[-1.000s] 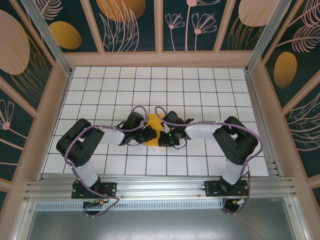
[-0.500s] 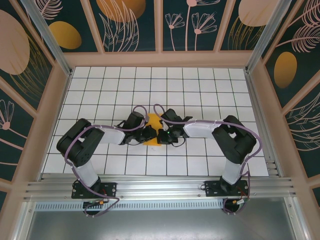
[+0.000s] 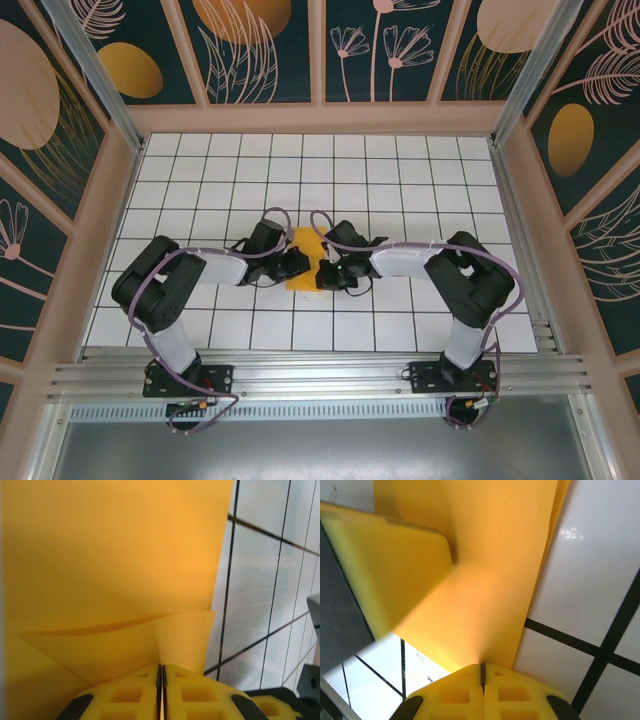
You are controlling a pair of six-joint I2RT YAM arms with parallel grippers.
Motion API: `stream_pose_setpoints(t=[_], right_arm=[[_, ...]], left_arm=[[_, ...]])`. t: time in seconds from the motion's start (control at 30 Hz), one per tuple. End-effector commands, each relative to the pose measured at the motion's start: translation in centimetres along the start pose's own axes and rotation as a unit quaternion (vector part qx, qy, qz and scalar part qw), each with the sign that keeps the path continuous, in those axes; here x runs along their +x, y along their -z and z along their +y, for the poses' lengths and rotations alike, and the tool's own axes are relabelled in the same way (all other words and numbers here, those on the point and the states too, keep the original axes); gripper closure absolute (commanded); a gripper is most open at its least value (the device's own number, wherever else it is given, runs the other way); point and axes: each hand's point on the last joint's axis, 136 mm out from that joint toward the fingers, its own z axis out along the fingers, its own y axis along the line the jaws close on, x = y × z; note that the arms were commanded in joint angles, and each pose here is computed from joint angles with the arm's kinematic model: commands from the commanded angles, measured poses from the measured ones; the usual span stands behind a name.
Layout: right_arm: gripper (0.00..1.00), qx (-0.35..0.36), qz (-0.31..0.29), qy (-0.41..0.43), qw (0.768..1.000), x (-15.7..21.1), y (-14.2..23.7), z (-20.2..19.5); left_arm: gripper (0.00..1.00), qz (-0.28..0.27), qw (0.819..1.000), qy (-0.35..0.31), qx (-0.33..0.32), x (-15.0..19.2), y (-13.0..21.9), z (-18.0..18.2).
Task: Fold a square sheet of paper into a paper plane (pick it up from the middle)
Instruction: Fold the triangle a second time at the center of the table.
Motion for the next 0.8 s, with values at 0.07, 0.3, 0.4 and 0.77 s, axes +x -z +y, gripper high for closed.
stream_pose_setpoints(t=[0.07, 0.3, 0.4, 0.77], right_arm=[[0.95, 0.128, 0.079, -0.050, 0.987, 5.6, -1.1, -7.6], [0.96, 0.128, 0.079, -0.052, 0.987, 5.7, -1.0, -7.6], [0.96, 0.124, 0.074, -0.050, 0.988, 5.4, -0.9, -7.3], [0.90, 0.019, -0.032, -0.009, 0.999, -2.0, 2.2, 1.1]], left_arm=[[0.87, -0.034, 0.998, 0.001, -0.047, -2.9, 0.4, 2.6], [0.85, -0.053, 0.996, -0.005, -0.077, -5.1, 0.8, 3.9], [0.84, -0.062, 0.994, -0.007, -0.089, -5.8, 1.2, 4.5], [0.69, -0.125, 0.991, -0.013, -0.050, -10.1, 4.5, 1.2]])
